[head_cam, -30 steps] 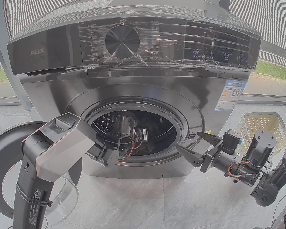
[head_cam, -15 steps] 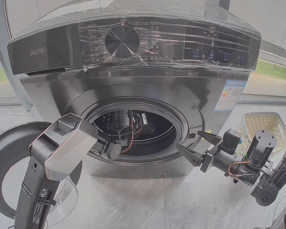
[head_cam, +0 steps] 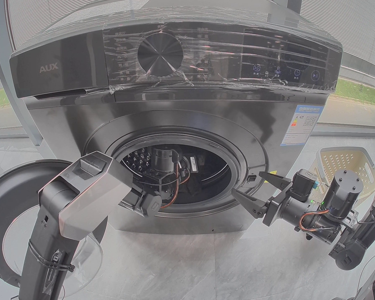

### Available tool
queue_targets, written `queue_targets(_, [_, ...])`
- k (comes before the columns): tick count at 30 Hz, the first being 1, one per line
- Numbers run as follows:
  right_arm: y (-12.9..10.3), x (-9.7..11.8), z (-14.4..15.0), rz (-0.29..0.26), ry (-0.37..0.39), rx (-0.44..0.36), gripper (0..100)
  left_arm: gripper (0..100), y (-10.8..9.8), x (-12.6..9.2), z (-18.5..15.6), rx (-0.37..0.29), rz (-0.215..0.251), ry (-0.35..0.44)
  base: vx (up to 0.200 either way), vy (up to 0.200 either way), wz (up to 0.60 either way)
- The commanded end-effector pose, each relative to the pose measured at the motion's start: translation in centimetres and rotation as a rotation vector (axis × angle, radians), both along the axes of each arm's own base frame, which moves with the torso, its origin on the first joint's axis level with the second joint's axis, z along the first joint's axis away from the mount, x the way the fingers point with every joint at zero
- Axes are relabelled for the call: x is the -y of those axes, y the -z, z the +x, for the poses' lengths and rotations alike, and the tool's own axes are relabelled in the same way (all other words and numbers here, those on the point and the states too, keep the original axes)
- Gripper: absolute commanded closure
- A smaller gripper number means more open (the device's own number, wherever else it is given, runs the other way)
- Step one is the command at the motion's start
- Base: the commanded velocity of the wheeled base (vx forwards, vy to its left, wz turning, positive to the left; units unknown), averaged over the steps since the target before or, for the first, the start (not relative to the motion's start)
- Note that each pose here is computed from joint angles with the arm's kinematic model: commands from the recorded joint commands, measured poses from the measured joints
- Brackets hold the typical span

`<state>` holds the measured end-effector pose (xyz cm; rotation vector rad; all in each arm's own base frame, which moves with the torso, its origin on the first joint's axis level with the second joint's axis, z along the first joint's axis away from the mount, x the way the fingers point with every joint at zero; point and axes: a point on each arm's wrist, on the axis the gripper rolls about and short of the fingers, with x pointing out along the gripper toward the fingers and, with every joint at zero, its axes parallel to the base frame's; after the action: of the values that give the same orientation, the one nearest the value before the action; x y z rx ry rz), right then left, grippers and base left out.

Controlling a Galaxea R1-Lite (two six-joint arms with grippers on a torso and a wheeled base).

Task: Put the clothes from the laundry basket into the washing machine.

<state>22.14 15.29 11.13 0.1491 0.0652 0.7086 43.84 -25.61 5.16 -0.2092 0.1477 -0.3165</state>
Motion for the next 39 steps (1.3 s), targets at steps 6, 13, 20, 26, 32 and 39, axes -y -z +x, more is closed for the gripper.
queue_targets(6, [0.0,-0.3,-0.2,0.003,-0.013,0.004,0,0,2.5,-1.2,-4.0,-0.146,0.160,0.033,0.000,0.000,0.00])
queue_targets(13, [0.0,-0.3,-0.3,0.002,-0.016,0.003,0,0,4.5,-1.4,-2.9,-0.183,0.184,0.036,0.000,0.000,0.00])
queue_targets(20, [0.0,-0.2,-0.3,0.003,-0.012,0.002,0,100,6.3,-2.1,-1.5,-0.196,0.219,0.016,0.000,0.000,0.00])
queue_targets(26, [0.0,-0.2,-0.2,0.003,-0.010,0.002,0,100,5.9,-2.3,-1.1,-0.176,0.206,0.009,0.000,0.000,0.00])
queue_targets(32, [0.1,-0.2,-0.2,0.002,-0.012,0.000,0,100,3.1,-1.7,1.3,-0.085,0.080,-0.042,0.000,0.000,0.00])
queue_targets(39, [0.0,-0.3,-0.3,0.003,-0.015,0.002,0,100,2.4,-1.9,3.1,-0.032,0.026,-0.094,0.000,0.000,0.00])
